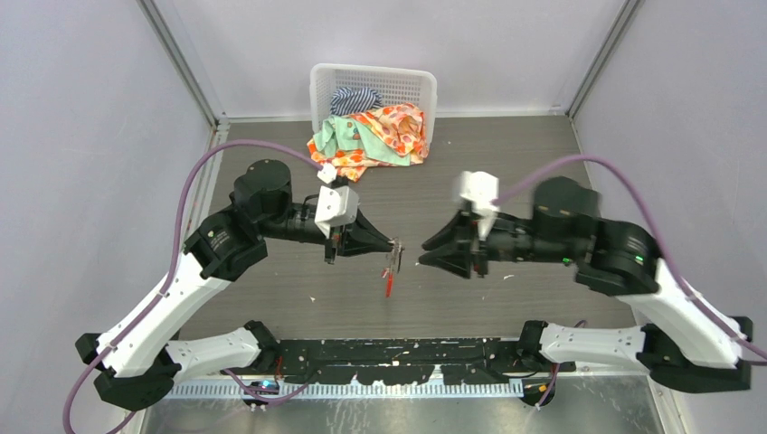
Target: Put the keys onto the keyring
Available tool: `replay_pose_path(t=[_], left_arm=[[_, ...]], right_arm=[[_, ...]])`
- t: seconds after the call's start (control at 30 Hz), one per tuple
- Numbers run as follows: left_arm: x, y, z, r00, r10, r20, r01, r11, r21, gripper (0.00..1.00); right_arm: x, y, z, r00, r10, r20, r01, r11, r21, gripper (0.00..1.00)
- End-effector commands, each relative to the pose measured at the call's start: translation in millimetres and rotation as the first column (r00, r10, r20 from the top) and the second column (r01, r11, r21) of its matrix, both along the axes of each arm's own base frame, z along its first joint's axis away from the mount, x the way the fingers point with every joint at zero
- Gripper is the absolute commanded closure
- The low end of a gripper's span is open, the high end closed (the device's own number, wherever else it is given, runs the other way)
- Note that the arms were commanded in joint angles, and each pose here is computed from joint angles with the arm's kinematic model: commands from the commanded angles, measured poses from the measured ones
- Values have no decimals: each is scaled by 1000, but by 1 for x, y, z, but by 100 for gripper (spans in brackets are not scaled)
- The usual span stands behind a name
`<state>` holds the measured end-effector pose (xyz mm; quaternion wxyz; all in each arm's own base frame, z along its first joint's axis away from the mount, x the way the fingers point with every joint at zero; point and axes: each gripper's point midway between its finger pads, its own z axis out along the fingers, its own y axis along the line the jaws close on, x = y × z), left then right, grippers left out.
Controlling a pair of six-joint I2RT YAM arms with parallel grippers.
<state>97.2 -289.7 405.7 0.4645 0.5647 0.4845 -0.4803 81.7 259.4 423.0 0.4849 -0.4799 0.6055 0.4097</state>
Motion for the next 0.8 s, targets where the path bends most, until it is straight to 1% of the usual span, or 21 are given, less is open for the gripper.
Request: replay_pose_path(t=[0.0,0.1,0.23,0.3,0.37,0.43,0.53,0.57,0.67,0.77], left_arm=[[-14,-2,50,997,-60,-40,54,988,-143,100],[-15,-2,54,997,-62,-48,54,987,-153,100],[-18,0,56,996,-69,-50,60,986,-158,100],[-19,1,56,996,-72,-50,64,985,-158,100],[-20,2,56,996,-76,-50,67,985,-157,100],[-21,2,54,996,-78,-48,70,985,-156,100],[-22,3,53,996,-77,-47,69,985,-155,100],[-21,3,53,996,-74,-45,66,985,-157,100],[-21,4,53,997,-67,-44,60,985,-159,100],[-21,4,53,997,-63,-40,56,985,-161,100]], right_arm=[[7,2,41,997,-45,69,31,982,185,68],[8,4,43,997,-46,69,32,981,192,62],[8,11,40,997,-26,68,13,982,187,61],[8,15,40,997,-18,73,4,982,190,65],[8,17,41,997,-9,81,-7,980,196,71],[7,19,42,996,-2,85,-15,979,203,73],[5,21,40,996,18,83,-35,979,201,73],[4,21,39,997,22,80,-37,980,197,76],[2,23,35,997,39,71,-51,983,176,89],[1,24,32,997,50,63,-60,985,162,95]])
